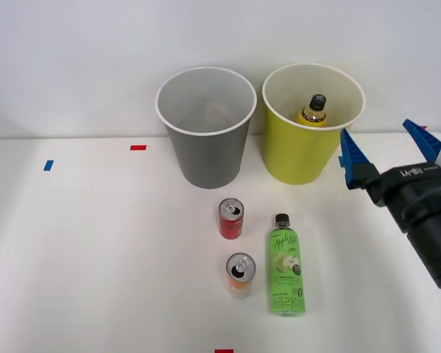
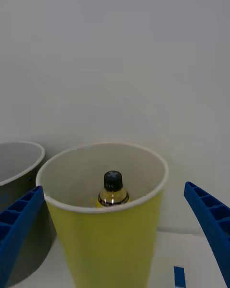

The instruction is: Put cans in the gray bin, plastic bottles in the light green bin

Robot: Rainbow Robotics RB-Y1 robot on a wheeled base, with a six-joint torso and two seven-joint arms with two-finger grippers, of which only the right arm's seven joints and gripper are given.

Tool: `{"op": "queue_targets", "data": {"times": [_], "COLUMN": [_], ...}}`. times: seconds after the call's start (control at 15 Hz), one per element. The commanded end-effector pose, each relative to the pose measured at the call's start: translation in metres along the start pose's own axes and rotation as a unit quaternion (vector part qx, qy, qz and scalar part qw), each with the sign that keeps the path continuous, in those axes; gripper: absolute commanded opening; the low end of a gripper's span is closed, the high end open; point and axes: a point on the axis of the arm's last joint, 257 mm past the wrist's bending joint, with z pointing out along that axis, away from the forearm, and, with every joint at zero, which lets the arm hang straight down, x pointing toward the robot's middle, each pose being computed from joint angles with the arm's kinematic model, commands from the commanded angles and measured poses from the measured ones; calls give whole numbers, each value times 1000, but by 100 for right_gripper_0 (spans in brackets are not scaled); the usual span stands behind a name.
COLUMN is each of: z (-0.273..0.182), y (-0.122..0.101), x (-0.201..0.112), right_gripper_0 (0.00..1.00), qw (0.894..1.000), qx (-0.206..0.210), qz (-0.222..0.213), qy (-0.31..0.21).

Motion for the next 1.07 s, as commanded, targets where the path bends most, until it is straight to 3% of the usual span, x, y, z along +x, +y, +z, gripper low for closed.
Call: {"op": "queue_targets", "data": {"times": [0.07,0.67,1.07], "z": [-30,-116,-141], "y": [-8,-49,-61], "x": [24,90,104], "right_gripper_0": [100,100,100], "qw": [999,986,976], "qx": [19,105,165], "qz": [5,19,48], "qy": [37,125,134]}}
